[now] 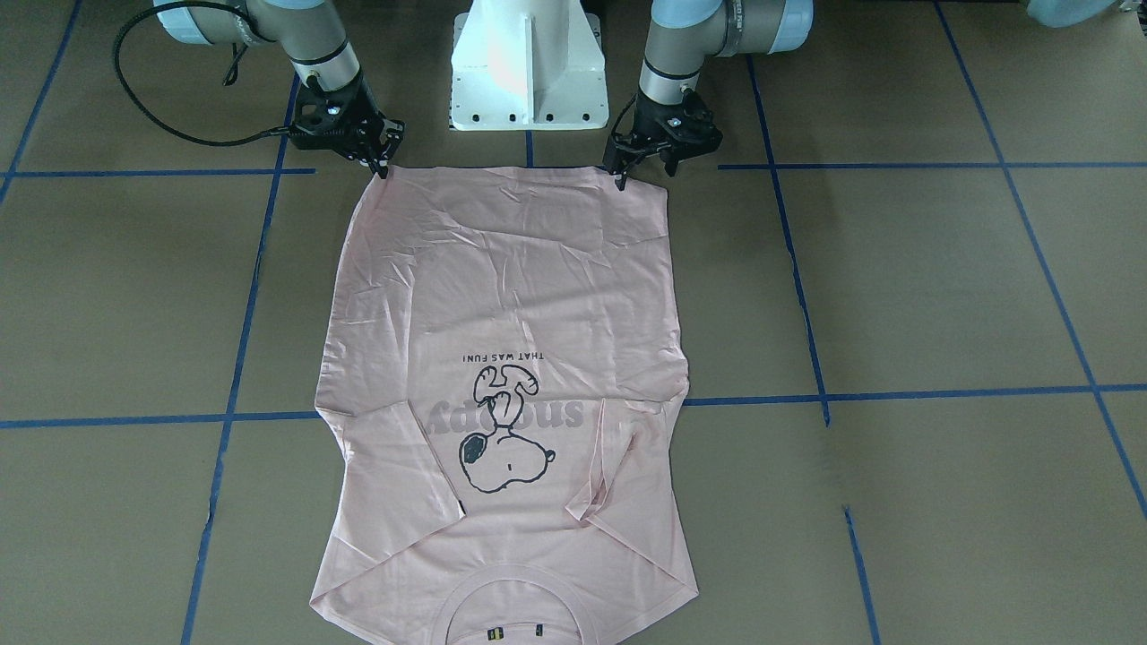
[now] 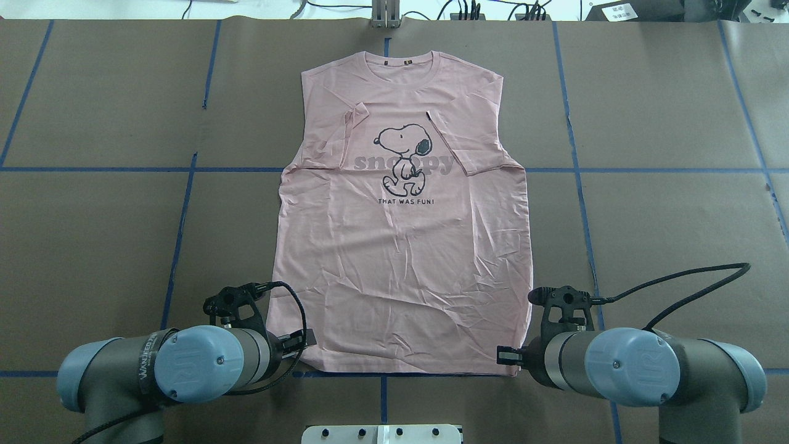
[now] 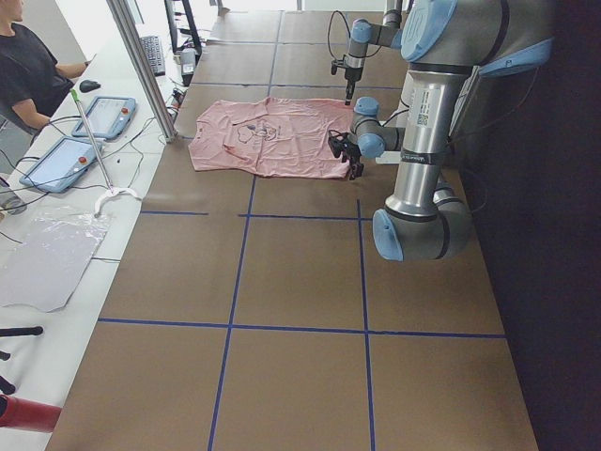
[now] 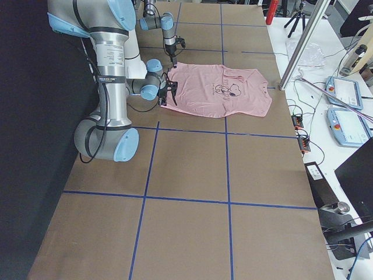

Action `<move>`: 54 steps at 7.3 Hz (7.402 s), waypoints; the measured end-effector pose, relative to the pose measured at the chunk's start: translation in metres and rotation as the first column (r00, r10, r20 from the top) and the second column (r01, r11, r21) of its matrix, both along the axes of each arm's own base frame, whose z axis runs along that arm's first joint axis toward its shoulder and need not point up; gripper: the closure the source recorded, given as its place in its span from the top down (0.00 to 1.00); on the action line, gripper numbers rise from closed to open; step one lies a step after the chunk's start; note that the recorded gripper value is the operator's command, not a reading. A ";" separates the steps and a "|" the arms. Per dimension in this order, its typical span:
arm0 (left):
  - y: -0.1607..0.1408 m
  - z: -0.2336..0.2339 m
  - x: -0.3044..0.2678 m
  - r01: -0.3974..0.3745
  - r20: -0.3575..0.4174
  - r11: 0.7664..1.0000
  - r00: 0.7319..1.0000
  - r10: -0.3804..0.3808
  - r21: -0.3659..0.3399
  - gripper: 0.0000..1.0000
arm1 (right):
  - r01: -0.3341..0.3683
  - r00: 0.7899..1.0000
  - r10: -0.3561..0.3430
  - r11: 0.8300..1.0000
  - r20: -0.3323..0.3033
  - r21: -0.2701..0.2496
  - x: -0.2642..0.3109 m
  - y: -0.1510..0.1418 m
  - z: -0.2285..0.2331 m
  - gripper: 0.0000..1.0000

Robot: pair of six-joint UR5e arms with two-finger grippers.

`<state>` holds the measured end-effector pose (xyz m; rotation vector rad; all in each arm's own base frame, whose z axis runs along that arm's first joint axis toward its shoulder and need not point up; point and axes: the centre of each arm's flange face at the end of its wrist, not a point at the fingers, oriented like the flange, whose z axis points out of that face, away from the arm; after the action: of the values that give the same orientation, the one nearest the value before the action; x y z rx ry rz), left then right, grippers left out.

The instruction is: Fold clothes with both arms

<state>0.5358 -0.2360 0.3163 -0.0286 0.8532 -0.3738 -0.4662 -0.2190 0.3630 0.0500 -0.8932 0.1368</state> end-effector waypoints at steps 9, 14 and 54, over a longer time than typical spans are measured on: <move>-0.010 0.002 0.000 0.013 0.013 0.999 1.000 -0.013 0.034 0.15 | -0.003 1.000 0.003 1.000 0.001 0.000 0.001 -0.002 0.000 0.00; -0.007 -0.016 -0.013 0.017 -0.026 0.999 1.000 -0.016 0.038 0.00 | -0.001 1.000 0.001 1.000 0.004 -0.003 0.003 -0.003 -0.001 0.00; -0.368 -0.041 -0.046 0.181 0.073 0.939 0.975 -0.211 0.292 1.00 | -0.187 0.975 0.175 0.979 0.136 0.083 0.068 -0.429 -0.023 1.00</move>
<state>0.4901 -0.6042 0.2758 0.3429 0.8027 -0.4330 -0.3981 -0.6475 0.3405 0.2137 -1.0225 0.2699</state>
